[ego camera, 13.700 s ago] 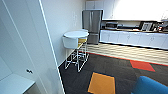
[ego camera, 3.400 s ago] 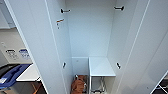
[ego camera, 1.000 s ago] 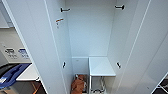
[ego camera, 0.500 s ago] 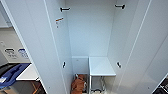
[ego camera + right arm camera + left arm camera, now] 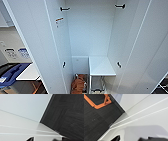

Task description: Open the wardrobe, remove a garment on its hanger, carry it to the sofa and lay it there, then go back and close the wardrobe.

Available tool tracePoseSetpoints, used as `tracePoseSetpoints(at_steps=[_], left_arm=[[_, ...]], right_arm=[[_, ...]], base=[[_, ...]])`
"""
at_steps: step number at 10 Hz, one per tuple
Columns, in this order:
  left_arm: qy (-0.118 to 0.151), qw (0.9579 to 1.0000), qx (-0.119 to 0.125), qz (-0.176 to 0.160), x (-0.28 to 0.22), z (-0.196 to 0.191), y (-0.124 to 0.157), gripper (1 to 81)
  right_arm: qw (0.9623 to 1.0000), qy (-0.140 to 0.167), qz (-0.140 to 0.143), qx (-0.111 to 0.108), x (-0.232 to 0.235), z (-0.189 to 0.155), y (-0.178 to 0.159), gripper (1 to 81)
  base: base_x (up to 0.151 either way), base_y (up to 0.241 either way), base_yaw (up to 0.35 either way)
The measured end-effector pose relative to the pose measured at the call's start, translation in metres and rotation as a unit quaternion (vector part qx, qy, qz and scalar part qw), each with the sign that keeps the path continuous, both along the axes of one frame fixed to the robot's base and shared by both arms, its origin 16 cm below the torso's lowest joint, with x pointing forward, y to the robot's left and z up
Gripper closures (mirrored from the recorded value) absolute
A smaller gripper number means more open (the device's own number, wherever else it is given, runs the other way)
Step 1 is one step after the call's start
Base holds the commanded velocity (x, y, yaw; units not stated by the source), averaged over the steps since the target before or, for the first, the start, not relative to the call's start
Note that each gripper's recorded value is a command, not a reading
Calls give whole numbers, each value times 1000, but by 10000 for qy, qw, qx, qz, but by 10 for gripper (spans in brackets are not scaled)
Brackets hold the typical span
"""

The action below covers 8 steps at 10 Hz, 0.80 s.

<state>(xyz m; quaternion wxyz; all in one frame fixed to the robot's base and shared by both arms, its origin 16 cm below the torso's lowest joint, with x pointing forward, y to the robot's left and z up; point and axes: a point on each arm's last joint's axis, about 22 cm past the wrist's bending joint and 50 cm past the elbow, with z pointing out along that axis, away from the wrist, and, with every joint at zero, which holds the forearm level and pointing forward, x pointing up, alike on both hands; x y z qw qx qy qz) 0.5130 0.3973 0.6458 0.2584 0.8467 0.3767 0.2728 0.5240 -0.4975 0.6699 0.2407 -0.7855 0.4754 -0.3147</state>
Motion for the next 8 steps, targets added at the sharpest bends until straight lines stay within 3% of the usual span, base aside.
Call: tracePoseSetpoints(at_steps=[2,4,5,6,8], left_arm=[[17,9998,-156,-139,7,-10,-44,10],[82,9985,-354,-410,10,-20,-107,10],[106,9969,-519,-586,11,-23,-151,10],[11,9943,-503,-940,14,-22,-191,10],[8,9845,-754,-1580,1,-21,-303,10]], right_arm=[[9978,68,264,598,-15,-20,70,10],[9907,170,648,1183,-26,-39,164,10],[9860,186,948,1356,-34,-46,210,10],[9791,135,1324,1537,-36,-44,264,10],[9660,-47,1917,1734,-36,-34,345,10]], base=[[0,0,0],[0,0,0],[0,0,0],[0,0,0],[0,0,0]])
